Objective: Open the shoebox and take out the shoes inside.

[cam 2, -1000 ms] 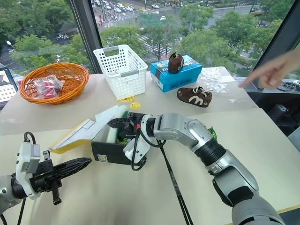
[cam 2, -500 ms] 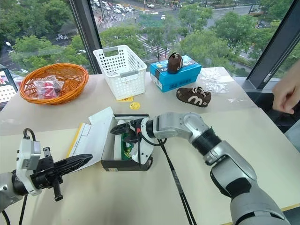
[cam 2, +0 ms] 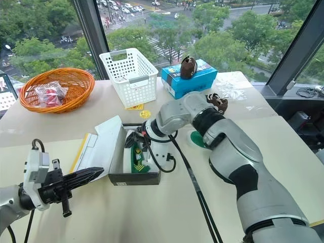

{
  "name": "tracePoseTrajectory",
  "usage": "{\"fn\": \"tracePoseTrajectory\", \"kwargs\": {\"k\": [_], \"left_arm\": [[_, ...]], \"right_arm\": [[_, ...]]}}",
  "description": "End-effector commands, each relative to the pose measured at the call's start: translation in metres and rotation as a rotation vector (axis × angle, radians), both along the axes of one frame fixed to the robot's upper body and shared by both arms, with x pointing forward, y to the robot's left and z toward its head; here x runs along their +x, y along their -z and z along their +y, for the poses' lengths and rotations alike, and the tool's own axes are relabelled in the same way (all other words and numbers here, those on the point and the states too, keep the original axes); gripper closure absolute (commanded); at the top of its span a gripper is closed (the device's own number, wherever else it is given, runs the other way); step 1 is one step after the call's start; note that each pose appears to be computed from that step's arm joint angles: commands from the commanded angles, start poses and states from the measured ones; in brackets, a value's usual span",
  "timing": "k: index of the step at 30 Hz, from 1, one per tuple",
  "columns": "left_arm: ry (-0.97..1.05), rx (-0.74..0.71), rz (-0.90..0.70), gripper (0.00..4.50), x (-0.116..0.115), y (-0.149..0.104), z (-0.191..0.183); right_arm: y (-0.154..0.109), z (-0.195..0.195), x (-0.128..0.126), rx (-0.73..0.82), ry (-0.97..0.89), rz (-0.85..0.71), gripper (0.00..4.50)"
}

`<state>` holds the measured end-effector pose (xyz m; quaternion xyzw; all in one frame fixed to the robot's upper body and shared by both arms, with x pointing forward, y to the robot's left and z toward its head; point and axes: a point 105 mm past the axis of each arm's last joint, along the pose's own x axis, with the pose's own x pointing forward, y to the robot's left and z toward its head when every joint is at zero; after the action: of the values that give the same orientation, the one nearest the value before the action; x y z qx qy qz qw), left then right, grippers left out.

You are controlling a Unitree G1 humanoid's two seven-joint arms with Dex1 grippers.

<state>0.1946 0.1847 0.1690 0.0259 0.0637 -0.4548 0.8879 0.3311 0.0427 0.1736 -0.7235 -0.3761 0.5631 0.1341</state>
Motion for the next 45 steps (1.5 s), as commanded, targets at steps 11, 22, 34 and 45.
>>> {"fn": "tracePoseTrajectory", "kwargs": {"k": [11,22,34,45], "left_arm": [[-0.023,0.021,-0.037,4.5,-0.008,-0.007,0.0],[-0.02,0.021,-0.036,4.5,-0.007,-0.006,0.001],[-0.013,0.024,-0.031,4.5,-0.005,-0.004,0.0],[0.017,0.027,-0.027,4.5,-0.001,-0.004,0.0]], "right_arm": [[0.011,0.004,0.002,-0.018,-0.023,0.01,0.75],[0.002,0.01,-0.002,0.032,-0.033,0.03,3.39],[-0.048,0.011,-0.012,0.291,-0.022,0.166,3.79],[-0.051,-0.008,0.001,0.246,0.059,-0.041,3.79]]}}
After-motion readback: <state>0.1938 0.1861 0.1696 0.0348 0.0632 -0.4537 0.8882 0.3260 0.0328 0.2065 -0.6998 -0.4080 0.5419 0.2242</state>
